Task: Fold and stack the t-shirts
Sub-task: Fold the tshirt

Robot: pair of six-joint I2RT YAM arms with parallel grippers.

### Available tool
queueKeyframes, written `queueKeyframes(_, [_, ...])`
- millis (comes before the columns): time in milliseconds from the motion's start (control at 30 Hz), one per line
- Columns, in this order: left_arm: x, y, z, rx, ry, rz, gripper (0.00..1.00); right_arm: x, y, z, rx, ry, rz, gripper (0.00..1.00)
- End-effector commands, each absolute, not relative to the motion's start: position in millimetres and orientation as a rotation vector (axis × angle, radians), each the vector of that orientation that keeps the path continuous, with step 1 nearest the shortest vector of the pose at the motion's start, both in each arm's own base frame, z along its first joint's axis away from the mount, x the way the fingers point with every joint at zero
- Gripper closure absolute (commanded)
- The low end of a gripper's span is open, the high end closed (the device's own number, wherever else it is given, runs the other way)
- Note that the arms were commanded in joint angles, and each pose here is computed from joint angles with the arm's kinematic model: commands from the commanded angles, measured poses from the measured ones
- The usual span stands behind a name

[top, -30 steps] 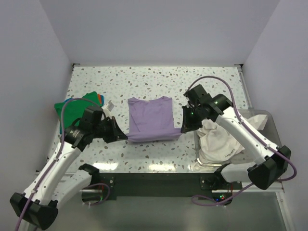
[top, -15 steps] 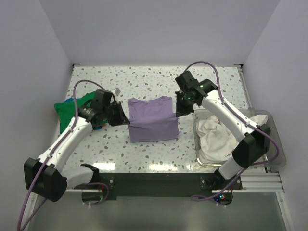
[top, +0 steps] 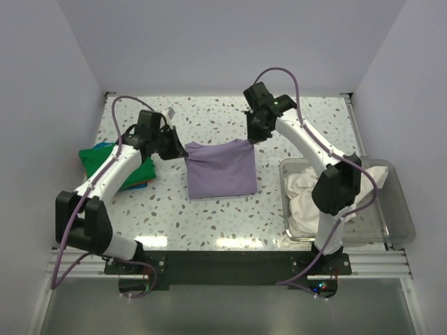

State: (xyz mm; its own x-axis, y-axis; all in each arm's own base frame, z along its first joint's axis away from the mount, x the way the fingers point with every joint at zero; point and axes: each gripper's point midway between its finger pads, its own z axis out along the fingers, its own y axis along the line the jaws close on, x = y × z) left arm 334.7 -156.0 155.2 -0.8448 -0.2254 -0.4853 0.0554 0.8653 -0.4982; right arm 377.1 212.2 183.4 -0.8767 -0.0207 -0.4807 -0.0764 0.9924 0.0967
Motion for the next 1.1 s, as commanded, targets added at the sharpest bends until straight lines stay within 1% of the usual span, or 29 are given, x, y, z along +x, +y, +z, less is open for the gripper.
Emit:
queueKeyframes(0, [369.5, -153.5, 168.0, -0.059, 2.390, -0.697, 1.00, 414.0, 208.8, 193.4, -0.089, 2.544, 0.096, 1.00])
queueKeyframes(67, [375.4, -152.2, 160.2, -0.063, 2.399, -0.703, 1.00, 423.6, 209.0, 187.8, -0.092, 2.542, 0.085, 1.00])
queueKeyframes(100, [380.5, -152.0, 155.1, -0.068, 2.410, -0.704, 1.00, 428.9, 210.8, 175.8, -0.093, 2.562, 0.076, 1.00])
queueKeyframes(167, [386.3, -148.8, 148.8, -0.072, 2.418, -0.693, 1.00, 438.6, 213.1, 177.0, -0.096, 2.549, 0.078, 1.00])
queueKeyframes(200, [391.2, -149.1, 142.9, -0.072, 2.419, -0.696, 1.00, 443.7, 213.5, 166.2, -0.096, 2.565, 0.063, 1.00])
queueKeyframes(333, [401.2, -150.3, 124.9, -0.047, 2.438, -0.715, 1.00, 458.6, 216.1, 157.8, -0.093, 2.563, 0.055, 1.00])
queueKeyframes(633, [426.2, -133.9, 100.3, -0.075, 2.475, -0.655, 1.00, 477.1, 215.8, 126.0, -0.100, 2.590, 0.007, 1.00])
queueKeyframes(700, [433.7, -134.1, 96.1, -0.067, 2.472, -0.671, 1.00, 485.4, 216.0, 128.8, -0.091, 2.571, -0.005, 1.00])
queueKeyframes(733, [438.5, -130.0, 94.8, -0.075, 2.470, -0.667, 0.91, 488.0, 215.8, 127.2, -0.089, 2.573, -0.011, 1.00])
queueKeyframes(767, [446.8, -128.9, 95.3, -0.074, 2.462, -0.666, 0.80, 492.0, 215.8, 121.3, -0.084, 2.579, -0.017, 0.91])
queueKeyframes(800, [452.5, -126.6, 96.6, -0.078, 2.455, -0.658, 0.60, 499.8, 218.8, 130.8, -0.076, 2.551, -0.001, 0.68])
queueKeyframes(833, [457.6, -122.9, 98.7, -0.082, 2.449, -0.649, 0.51, 502.2, 220.1, 133.2, -0.077, 2.545, 0.004, 0.52])
queueKeyframes(867, [463.3, -120.7, 101.2, -0.085, 2.441, -0.642, 0.47, 504.9, 223.1, 132.3, -0.077, 2.542, 0.011, 0.39])
queueKeyframes(933, [477.2, -120.3, 121.1, -0.060, 2.389, -0.643, 0.43, 512.7, 228.0, 146.2, -0.074, 2.501, 0.053, 0.21])
queueKeyframes(1000, [483.1, -121.8, 136.8, -0.038, 2.359, -0.648, 0.38, 512.7, 230.6, 158.4, -0.076, 2.474, 0.086, 0.18])
queueKeyframes(1067, [480.1, -122.9, 144.0, -0.027, 2.344, -0.657, 0.36, 511.8, 236.9, 167.3, -0.089, 2.450, 0.138, 0.18])
